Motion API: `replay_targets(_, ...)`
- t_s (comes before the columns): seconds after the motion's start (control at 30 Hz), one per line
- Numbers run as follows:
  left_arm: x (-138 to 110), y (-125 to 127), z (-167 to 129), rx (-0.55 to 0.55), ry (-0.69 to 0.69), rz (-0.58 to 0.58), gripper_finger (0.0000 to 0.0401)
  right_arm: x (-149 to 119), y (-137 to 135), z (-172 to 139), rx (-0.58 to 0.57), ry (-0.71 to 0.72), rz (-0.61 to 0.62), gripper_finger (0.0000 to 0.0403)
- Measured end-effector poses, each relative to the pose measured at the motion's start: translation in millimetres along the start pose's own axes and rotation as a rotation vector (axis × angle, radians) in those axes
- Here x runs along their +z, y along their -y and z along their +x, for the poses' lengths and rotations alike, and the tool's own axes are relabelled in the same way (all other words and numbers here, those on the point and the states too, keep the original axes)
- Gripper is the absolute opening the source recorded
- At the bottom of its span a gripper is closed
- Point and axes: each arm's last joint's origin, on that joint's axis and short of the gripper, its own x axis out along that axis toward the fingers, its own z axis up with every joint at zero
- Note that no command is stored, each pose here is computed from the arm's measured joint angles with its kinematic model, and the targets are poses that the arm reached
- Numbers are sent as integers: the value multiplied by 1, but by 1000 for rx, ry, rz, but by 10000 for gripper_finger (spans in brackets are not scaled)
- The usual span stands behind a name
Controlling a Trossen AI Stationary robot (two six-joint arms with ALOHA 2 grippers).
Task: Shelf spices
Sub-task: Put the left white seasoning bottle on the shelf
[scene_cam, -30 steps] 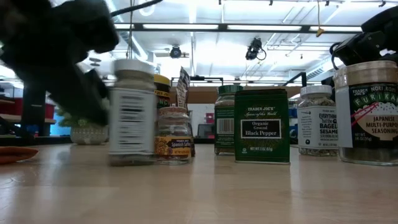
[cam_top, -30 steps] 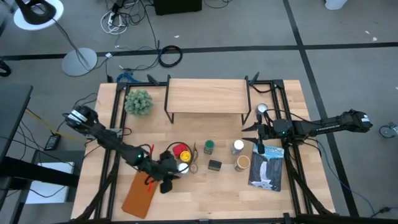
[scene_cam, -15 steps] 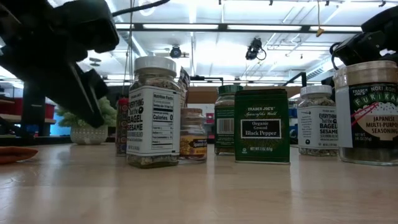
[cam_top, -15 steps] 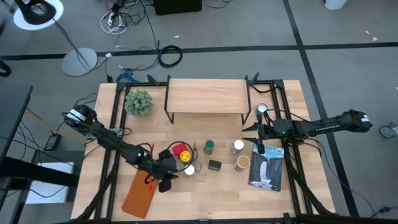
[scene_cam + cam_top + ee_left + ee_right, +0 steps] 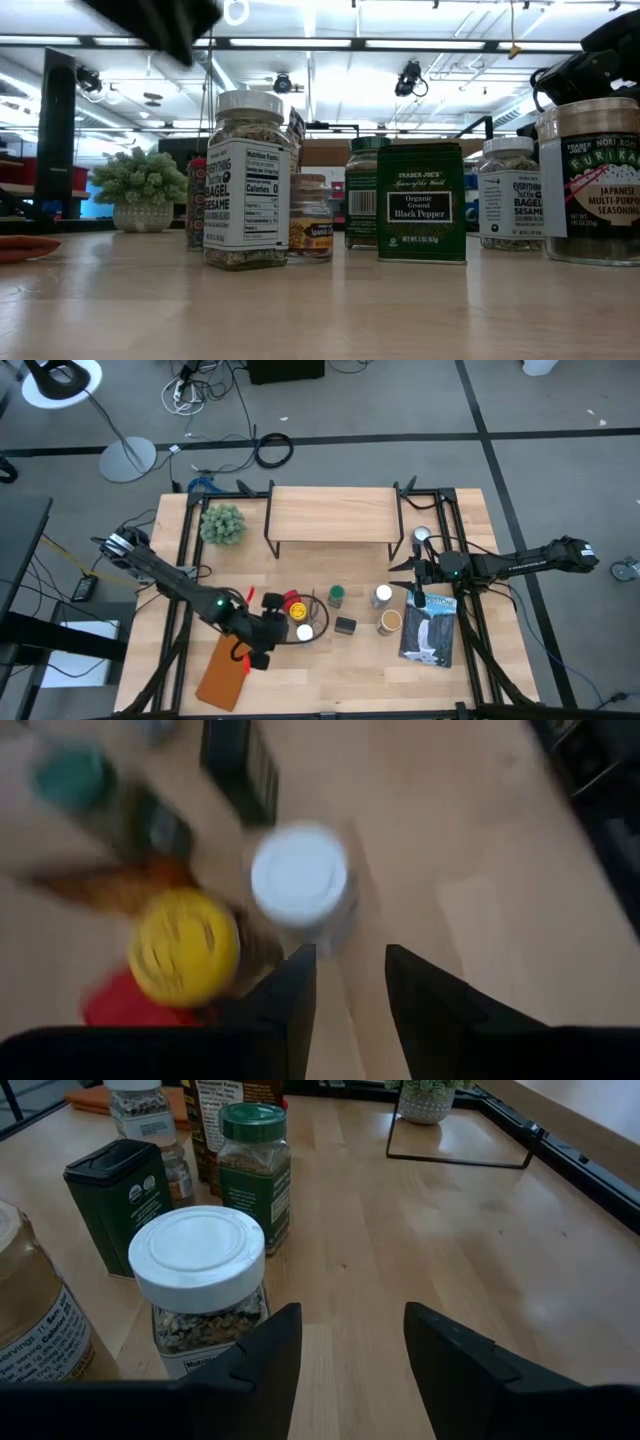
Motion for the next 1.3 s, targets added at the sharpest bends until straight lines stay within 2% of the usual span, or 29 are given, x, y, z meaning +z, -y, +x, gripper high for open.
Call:
replay_targets(0.2,20,0,-13,0,84,110,127,0,0,0,1,0,0,176)
replay_targets(0.4,21,-3,-12,118,95,125,127,0,0,0,0,0,0,178)
replay_targets(0.47,20,-4,-12,127,84,132,130,0,0,0,1,1,0,178)
replay_targets(0.63,20,-3,-12,124,87,132,156,0,0,0,0,1,0,177)
replay_targets(1.0,23,-3,-12,129,115,113,242,0,0,0,0,1,0,178)
replay_targets(1.13,23,-3,-12,126,126,36,250,0,0,0,1,1,0,177)
replay_targets(1.3,25,-5,-12,158,138,69,247,0,0,0,0,1,0,178)
